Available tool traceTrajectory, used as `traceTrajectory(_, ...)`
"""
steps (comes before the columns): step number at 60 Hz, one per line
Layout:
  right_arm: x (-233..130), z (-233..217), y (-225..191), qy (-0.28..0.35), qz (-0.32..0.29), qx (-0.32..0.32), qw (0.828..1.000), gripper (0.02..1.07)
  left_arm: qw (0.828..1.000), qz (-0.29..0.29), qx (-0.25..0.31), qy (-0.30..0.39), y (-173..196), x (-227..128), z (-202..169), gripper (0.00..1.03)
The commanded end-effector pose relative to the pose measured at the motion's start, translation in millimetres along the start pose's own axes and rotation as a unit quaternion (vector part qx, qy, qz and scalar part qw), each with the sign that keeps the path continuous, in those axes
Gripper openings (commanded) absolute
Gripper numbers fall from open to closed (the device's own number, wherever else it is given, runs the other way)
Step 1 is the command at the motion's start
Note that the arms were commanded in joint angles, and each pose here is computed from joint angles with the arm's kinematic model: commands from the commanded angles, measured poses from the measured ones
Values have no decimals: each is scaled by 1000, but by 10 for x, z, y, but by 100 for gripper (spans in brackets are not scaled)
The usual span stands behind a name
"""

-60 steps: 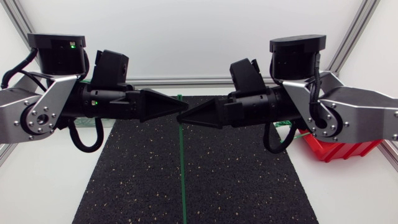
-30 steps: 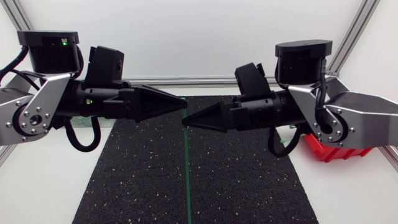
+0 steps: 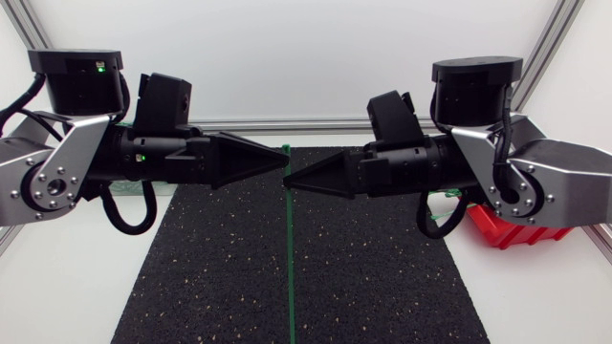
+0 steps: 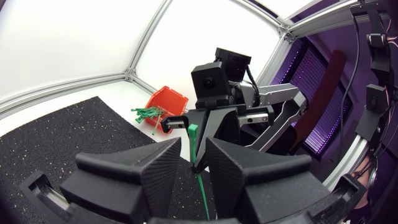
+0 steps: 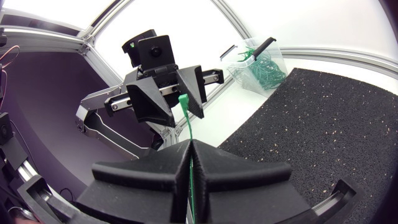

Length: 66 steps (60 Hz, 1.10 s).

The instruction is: Take a green cable tie from the red box, thread the tail through the head to close it, then place it in the transparent bin on the left.

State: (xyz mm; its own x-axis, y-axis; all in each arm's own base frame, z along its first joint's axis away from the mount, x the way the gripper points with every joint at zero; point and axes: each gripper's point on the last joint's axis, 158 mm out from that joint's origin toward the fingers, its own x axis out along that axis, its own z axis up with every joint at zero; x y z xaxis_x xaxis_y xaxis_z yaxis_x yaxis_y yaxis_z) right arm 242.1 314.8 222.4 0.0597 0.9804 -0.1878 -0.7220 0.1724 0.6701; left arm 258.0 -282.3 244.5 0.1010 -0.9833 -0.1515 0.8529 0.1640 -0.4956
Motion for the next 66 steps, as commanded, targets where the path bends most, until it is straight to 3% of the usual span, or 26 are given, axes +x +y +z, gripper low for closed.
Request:
traceTrajectory(1,-45,-17,16,-3,2,11,1000,8,1000,-2,-12,5,-1,28,-93,24)
traceTrajectory(28,-37,-36,-6,-1,3,15,1000,8,1000,-3,-12,9,-17,81,-112,20)
traceTrajectory(33,-37,-36,-6,-1,3,15,1000,8,1000,-2,-11,9,-20,79,-102,14)
traceTrajectory(66,-40,-50,15,0,5,13,1000,8,1000,4,-13,10,3,103,-120,4)
